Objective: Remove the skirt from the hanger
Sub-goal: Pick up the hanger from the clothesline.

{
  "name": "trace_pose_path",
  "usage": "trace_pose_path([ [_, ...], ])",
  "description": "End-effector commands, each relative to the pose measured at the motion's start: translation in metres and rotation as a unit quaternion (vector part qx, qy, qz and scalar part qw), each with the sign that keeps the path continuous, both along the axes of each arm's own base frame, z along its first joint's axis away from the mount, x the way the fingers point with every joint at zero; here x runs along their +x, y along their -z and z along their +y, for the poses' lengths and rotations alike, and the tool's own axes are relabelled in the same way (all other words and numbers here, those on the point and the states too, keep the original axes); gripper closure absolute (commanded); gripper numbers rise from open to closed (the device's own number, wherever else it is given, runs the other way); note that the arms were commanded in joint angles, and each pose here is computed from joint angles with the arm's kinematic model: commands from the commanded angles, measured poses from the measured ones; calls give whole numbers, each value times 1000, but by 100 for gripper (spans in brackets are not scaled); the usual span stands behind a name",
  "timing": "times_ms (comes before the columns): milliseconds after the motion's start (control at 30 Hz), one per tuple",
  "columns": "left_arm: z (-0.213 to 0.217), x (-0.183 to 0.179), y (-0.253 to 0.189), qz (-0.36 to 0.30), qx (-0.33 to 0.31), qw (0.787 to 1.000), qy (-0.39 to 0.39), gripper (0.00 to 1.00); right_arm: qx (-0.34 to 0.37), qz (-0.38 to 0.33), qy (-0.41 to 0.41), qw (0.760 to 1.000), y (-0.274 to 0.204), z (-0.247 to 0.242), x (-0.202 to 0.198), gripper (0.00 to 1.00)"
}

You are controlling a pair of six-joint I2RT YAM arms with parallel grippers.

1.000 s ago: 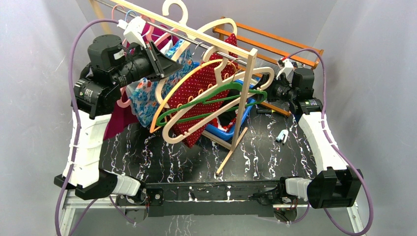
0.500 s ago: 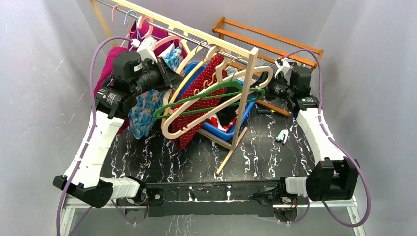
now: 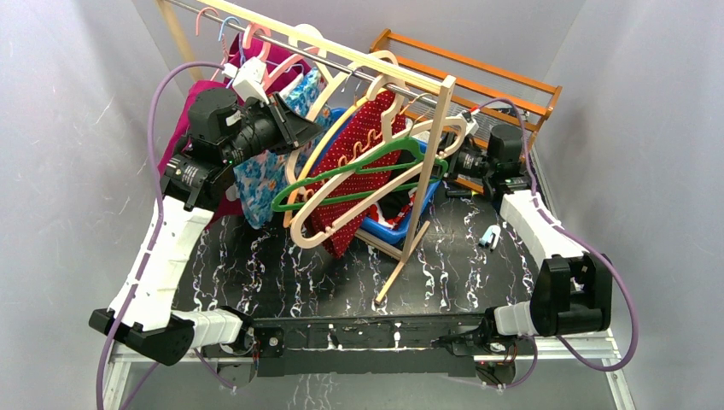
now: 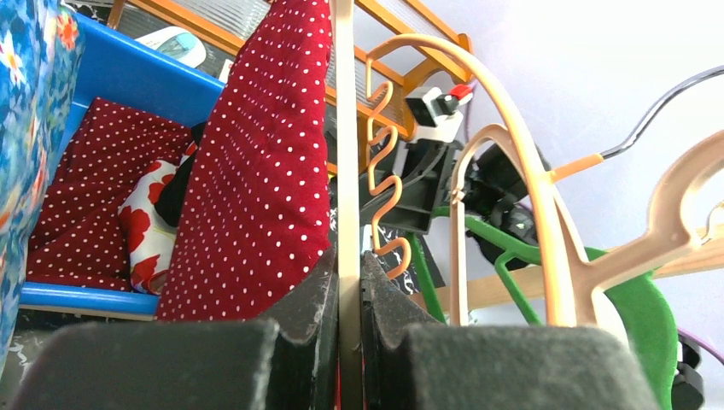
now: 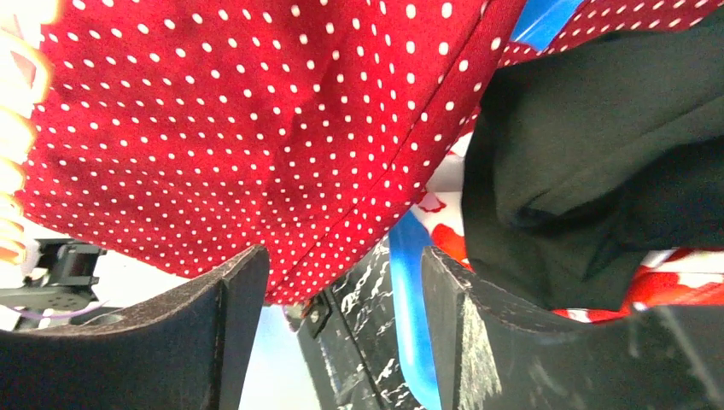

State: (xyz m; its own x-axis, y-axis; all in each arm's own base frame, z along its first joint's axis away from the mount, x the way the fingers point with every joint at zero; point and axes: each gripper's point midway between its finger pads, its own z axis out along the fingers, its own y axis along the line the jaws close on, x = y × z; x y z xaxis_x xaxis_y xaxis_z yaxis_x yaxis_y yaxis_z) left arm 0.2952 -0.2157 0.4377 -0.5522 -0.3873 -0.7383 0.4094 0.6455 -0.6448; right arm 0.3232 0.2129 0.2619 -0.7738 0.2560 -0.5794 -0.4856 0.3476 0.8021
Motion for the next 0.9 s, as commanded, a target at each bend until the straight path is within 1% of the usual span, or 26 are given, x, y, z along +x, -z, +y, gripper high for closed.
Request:
trace_pose_path([
  [0, 1, -20, -57, -78, -54, 995, 19, 100, 31, 0, -13, 999, 5, 17, 2, 26],
  [133, 0, -22, -59, -80, -61, 995, 24, 100, 38, 8, 0, 999, 13, 18, 8, 26],
  [267, 0, -22, -57, -77, -61, 995, 26, 100, 29, 10, 19, 999, 19, 14, 17, 29],
  [500, -3, -21, -53, -73, -57, 995, 34, 100, -4, 0, 92, 996, 25, -33, 44, 30],
  [633, -5, -21, -51, -70, -58, 995, 41, 100, -7, -8, 121, 993, 17, -61, 55, 26],
  [733, -9, -21, -48, -67, -59, 995, 54, 100, 11, -8, 132, 991, 5, -75, 60, 22],
  [867, -17, -23, -46, -64, -69, 992, 80, 100, 52, 7, 121, 991, -14, -70, 58, 11],
])
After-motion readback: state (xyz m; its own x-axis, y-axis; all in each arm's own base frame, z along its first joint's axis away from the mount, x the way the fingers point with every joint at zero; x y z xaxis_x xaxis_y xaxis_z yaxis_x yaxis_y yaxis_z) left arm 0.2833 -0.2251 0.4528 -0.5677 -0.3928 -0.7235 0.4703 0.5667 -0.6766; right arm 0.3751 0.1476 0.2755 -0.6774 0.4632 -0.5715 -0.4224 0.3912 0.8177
